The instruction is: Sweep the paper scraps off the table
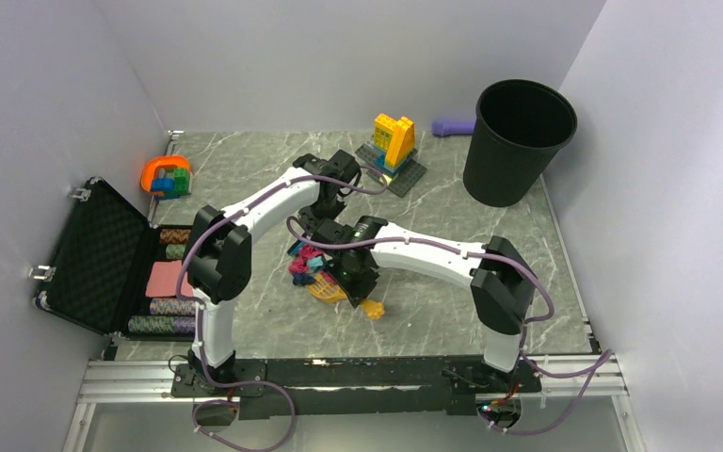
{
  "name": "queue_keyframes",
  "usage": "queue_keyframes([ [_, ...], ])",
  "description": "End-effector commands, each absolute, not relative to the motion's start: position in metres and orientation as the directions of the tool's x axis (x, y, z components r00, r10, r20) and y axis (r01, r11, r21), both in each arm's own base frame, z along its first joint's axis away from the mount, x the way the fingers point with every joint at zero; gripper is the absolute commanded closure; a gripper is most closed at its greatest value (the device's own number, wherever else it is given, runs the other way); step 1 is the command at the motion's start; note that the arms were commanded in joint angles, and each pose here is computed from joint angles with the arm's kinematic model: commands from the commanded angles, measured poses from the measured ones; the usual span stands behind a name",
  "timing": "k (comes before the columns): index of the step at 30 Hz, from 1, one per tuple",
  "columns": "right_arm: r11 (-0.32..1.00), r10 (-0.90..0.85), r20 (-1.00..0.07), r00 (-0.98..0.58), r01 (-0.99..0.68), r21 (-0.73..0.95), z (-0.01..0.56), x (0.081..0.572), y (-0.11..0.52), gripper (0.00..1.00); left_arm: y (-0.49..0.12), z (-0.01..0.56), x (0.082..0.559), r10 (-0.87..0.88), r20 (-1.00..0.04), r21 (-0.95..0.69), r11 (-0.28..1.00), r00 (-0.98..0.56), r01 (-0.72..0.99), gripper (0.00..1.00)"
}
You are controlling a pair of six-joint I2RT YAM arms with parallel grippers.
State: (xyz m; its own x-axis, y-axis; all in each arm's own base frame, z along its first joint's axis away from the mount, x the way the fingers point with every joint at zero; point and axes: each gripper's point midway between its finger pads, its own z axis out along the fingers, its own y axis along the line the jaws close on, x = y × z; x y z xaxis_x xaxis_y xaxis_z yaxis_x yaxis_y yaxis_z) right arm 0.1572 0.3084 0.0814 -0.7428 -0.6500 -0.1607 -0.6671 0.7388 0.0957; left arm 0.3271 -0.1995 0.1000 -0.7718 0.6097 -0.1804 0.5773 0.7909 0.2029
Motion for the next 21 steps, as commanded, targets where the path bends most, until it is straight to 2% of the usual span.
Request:
queue_keyframes([
  [1,0.753,-0.626,-0.210,-0.751,-0.652,0.085,0.061,0.173,0.319,1.00,-0.239,0.124,0.267,0.606,-0.171,-0.044,0.783,-0.777,0.620,1.00],
  [13,0.779,-0.585,-0.310,-0.749,-0.626,0.044,0.057,0.184,0.310,1.00,-0.246,0.134,0.260,0.607,-0.148,-0.120,0.773,-0.781,0.623,1.00],
  [21,0.777,-0.588,-0.328,-0.739,-0.629,0.022,0.052,0.184,0.301,1.00,-0.244,0.144,0.268,0.562,-0.158,-0.237,0.777,-0.812,0.583,1.00],
])
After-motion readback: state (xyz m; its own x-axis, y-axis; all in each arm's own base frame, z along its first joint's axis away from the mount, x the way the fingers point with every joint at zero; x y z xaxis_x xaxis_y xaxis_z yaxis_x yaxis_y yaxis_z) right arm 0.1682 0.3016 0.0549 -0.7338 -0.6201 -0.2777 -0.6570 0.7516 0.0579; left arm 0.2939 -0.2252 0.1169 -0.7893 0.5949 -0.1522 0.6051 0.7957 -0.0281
